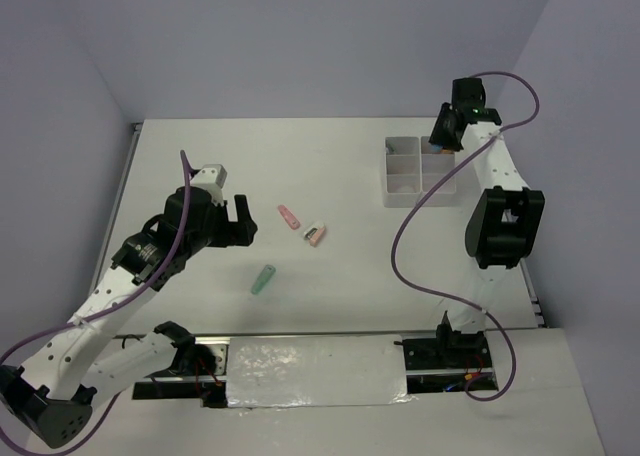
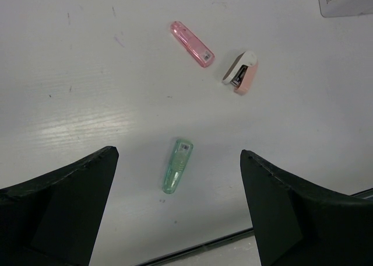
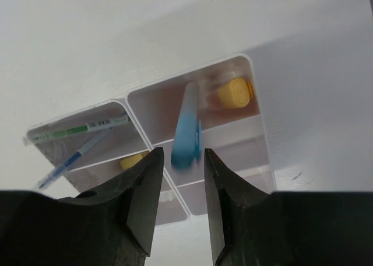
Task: Sort the stationery into containers
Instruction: Place the pen in the storage box.
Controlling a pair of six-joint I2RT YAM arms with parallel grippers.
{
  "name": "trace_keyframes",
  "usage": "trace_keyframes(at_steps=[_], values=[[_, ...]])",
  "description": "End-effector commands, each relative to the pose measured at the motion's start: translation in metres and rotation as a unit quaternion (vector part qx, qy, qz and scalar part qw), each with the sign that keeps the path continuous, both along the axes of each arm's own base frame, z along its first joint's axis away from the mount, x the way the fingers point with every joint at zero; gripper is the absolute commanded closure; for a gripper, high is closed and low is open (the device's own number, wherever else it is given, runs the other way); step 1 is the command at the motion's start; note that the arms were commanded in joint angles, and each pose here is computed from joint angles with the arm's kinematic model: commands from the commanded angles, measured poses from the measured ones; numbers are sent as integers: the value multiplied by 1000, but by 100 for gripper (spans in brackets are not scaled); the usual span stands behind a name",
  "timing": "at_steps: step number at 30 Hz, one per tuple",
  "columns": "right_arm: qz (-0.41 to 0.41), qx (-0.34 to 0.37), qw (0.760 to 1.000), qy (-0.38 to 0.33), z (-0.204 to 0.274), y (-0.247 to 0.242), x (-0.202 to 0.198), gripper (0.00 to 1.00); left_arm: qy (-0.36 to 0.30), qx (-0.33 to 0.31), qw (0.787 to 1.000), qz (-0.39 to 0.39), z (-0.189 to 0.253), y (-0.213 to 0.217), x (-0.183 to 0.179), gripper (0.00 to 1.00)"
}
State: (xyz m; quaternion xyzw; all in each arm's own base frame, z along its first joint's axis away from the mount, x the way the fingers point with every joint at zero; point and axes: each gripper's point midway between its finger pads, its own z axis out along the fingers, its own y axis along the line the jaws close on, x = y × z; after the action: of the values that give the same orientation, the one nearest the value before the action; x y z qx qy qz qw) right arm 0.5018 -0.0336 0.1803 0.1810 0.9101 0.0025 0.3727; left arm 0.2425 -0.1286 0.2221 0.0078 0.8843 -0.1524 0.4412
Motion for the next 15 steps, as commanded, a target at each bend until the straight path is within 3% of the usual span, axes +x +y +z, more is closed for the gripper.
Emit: trace_keyframes(at_steps=[1, 3, 5, 10, 13, 14, 15], values=[[2, 1, 1000, -23, 20, -2, 9, 57, -18, -8, 1000, -14, 8, -5, 3, 1], [0, -1, 1000, -23, 25, -3, 8, 52, -16, -8, 1000, -13, 7, -5, 2, 1], [1, -3, 1000, -30, 34, -3, 9, 38, -16, -8, 1000, -13, 7, -5, 2, 1], [19, 17, 998, -58, 59, 10, -4, 38, -14, -6, 1000, -3, 6, -3, 3, 1], [62, 15, 991, -117, 108, 40, -33, 38, -10, -3, 1000, 19, 4, 3, 5, 1], [101, 11, 985, -142, 123, 71, -39, 38, -8, -1, 1000, 26, 3, 5, 6, 1], [128, 13, 982, -137, 113, 87, -51, 37, -3, 1, 999, 35, 2, 7, 6, 1]])
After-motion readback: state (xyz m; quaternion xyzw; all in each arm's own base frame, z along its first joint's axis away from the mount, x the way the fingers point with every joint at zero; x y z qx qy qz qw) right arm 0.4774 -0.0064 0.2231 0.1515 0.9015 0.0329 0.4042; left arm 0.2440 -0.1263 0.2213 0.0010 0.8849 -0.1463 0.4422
